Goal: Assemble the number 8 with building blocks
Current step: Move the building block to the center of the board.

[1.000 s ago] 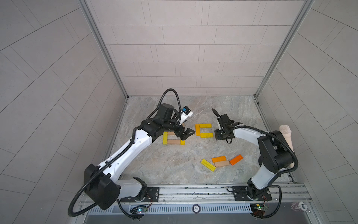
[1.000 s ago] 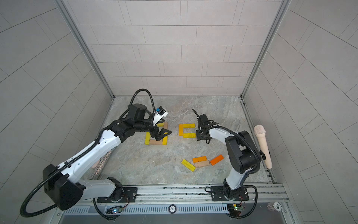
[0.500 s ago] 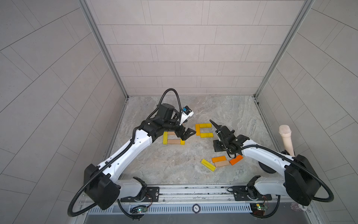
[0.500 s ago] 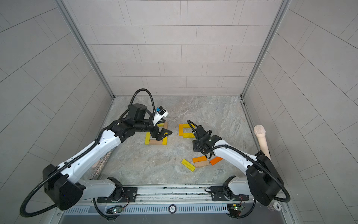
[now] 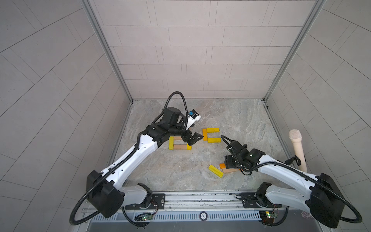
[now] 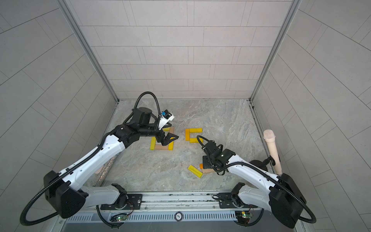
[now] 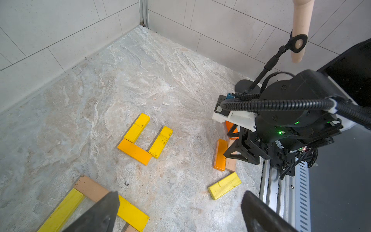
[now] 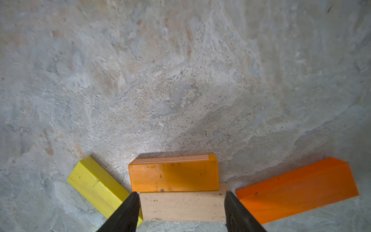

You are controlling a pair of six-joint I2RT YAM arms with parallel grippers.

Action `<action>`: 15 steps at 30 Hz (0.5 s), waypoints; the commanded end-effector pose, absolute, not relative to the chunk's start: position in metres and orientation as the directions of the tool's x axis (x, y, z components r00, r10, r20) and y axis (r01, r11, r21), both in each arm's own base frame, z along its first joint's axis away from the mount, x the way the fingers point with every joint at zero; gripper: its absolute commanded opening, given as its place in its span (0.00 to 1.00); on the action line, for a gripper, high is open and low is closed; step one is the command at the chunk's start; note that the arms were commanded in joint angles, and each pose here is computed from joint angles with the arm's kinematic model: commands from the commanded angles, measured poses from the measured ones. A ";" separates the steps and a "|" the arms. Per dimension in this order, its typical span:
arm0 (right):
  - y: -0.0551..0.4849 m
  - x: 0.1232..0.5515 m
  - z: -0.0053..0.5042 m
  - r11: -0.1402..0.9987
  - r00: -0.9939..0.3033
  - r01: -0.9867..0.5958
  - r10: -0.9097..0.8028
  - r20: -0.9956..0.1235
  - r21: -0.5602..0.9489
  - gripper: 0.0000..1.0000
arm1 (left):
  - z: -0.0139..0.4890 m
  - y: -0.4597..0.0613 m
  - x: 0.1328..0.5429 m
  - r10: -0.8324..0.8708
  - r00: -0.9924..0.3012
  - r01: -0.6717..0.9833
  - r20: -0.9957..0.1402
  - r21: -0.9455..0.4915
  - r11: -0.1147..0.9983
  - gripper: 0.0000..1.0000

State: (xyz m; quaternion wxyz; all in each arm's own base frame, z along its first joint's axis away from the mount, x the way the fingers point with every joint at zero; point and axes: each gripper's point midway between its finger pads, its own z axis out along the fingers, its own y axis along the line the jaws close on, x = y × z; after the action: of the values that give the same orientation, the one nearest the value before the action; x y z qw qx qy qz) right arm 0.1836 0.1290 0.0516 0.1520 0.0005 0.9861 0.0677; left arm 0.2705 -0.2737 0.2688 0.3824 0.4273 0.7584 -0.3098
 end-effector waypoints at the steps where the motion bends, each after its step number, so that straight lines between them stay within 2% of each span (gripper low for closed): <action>1: 0.117 0.158 0.041 0.996 -0.977 -0.008 0.012 -0.213 0.094 0.69 | 0.282 -0.276 0.266 0.395 -0.301 0.900 -0.868 -0.121 0.419 1.00; 7: 0.111 0.139 0.030 0.997 -0.987 -0.014 0.000 -0.163 0.082 0.70 | 0.283 -0.276 0.267 0.395 -0.300 0.899 -0.869 -0.119 0.421 1.00; 15: 0.119 0.145 0.022 0.993 -0.983 -0.007 0.013 -0.181 0.114 0.68 | 0.282 -0.276 0.267 0.397 -0.302 0.898 -0.867 -0.119 0.423 1.00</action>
State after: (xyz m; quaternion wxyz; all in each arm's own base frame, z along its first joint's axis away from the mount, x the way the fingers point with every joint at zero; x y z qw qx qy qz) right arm 0.1411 0.1165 0.0233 0.0835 -0.0103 0.9950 0.0544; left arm 0.2706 -0.2738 0.2689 0.3827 0.4272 0.7584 -0.3096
